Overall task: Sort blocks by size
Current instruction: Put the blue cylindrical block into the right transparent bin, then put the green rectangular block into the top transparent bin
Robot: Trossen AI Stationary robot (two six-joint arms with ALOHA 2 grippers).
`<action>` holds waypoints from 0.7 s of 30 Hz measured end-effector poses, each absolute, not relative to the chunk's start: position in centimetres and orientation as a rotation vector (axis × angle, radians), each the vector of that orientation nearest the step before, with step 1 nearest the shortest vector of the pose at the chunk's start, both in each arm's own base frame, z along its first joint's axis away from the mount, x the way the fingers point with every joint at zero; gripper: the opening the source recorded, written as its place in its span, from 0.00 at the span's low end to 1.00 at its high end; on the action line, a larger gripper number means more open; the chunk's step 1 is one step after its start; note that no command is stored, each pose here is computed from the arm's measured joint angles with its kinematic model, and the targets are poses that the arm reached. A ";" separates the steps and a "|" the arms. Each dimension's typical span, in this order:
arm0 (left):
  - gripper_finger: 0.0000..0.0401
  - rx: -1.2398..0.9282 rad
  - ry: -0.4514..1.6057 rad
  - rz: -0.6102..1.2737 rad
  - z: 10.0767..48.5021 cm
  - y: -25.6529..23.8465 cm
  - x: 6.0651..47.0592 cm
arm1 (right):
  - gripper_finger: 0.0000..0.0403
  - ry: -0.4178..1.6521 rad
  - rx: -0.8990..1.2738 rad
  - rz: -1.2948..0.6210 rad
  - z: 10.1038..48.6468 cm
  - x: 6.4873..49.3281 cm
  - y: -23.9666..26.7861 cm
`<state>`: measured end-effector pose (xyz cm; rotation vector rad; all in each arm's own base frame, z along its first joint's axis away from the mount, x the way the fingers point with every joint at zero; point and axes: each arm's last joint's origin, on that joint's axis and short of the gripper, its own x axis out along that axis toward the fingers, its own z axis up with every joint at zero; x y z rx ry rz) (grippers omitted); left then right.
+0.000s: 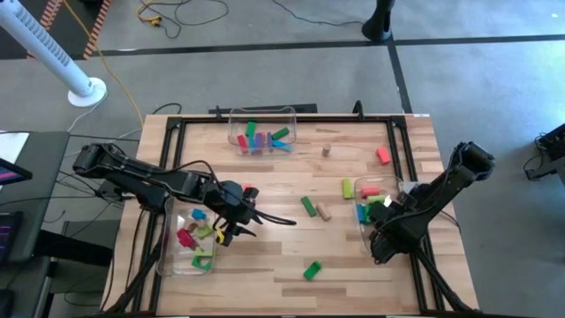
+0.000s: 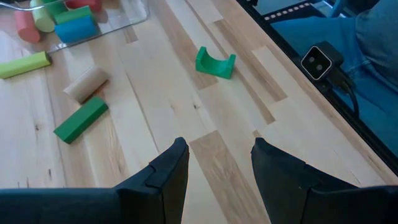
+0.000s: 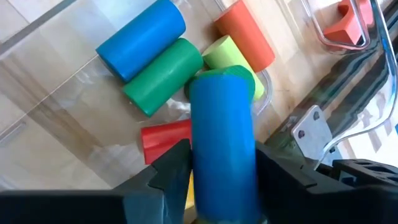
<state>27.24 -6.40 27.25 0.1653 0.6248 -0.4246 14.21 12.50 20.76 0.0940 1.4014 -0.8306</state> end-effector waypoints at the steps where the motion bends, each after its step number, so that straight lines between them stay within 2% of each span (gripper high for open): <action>1: 0.42 0.165 0.625 -0.424 27.3 -6.4 27.2 | 0.48 1.404 0.096 -0.831 20.8 14.2 12.5; 10: 0.42 0.166 0.628 -0.422 27.2 -6.4 27.2 | 0.58 1.404 0.097 -0.833 20.8 14.2 12.5; 21: 0.42 0.160 0.633 -0.420 27.2 -6.4 27.2 | 0.59 1.389 0.103 -0.843 22.0 14.4 12.7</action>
